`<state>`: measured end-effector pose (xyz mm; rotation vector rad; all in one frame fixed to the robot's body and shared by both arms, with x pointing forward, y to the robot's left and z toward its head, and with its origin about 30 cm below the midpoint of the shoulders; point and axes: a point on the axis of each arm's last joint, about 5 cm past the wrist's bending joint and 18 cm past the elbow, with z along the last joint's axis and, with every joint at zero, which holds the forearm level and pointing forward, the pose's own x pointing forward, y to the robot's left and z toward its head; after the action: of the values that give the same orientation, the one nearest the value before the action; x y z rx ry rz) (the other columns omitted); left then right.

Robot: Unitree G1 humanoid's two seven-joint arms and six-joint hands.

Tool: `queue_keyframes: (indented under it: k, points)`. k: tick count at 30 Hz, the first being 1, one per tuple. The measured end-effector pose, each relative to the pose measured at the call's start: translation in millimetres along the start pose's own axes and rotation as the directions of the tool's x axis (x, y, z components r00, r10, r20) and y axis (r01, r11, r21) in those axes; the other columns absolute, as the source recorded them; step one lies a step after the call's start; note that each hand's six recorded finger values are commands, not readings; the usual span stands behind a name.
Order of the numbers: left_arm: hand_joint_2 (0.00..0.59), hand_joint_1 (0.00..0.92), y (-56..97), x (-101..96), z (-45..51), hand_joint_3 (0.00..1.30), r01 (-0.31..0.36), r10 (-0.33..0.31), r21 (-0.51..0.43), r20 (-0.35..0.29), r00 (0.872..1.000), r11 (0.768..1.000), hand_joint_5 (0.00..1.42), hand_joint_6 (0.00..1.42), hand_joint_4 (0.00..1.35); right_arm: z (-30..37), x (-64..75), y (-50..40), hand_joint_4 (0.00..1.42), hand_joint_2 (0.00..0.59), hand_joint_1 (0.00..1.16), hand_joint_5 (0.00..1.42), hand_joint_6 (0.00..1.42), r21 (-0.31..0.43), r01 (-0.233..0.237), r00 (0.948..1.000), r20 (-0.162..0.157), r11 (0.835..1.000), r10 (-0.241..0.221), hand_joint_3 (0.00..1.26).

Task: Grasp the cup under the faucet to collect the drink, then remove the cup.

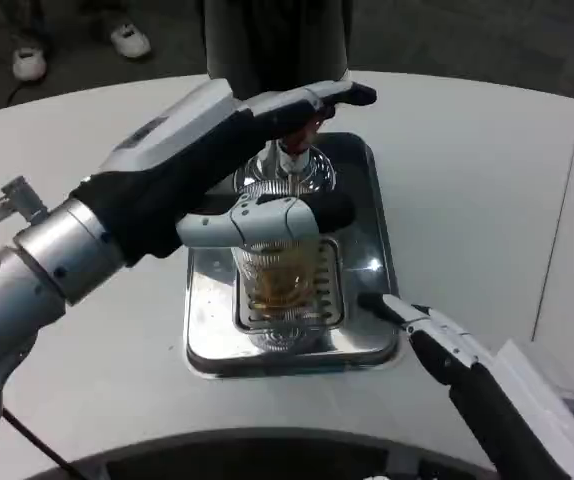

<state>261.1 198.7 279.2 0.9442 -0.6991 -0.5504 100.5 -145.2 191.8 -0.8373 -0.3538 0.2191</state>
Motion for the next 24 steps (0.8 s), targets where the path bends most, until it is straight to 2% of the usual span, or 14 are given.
queue_keyframes:
  k: [3,7,10,16,24]
  points:
    - [0.055,0.000,-0.2,0.1,0.0,0.16,0.002,-0.002,0.002,0.003,1.000,1.000,0.13,0.04,0.09,-3.0,4.9,6.8,0.13,0.230,0.77,0.09,0.20,0.031,0.042,0.9991,-0.011,0.999,-0.041,0.12]
    - [0.055,0.000,-0.3,0.1,0.0,0.16,0.005,-0.005,0.004,0.003,1.000,1.000,0.13,0.03,0.09,-5.5,8.5,13.4,0.13,0.225,0.77,0.10,0.20,0.062,0.071,0.9973,-0.025,0.996,-0.069,0.12]
    - [0.055,0.000,-0.2,0.0,0.1,0.16,0.008,-0.008,0.007,0.004,1.000,1.000,0.13,0.03,0.09,-7.6,14.5,22.0,0.13,0.222,0.77,0.10,0.20,0.102,0.095,0.9950,-0.039,0.990,-0.092,0.12]
    - [0.054,0.000,-0.4,0.0,0.3,0.17,0.008,-0.008,0.011,0.007,1.000,1.000,0.13,0.03,0.09,-7.9,22.6,31.0,0.13,0.216,0.77,0.10,0.20,0.132,0.117,0.9930,-0.032,0.984,-0.114,0.12]
    - [0.053,0.000,-0.3,-0.1,0.4,0.17,0.010,-0.010,0.014,0.007,1.000,1.000,0.13,0.03,0.09,-10.3,31.1,41.9,0.13,0.213,0.77,0.10,0.21,0.165,0.148,0.9884,-0.058,0.975,-0.140,0.12]
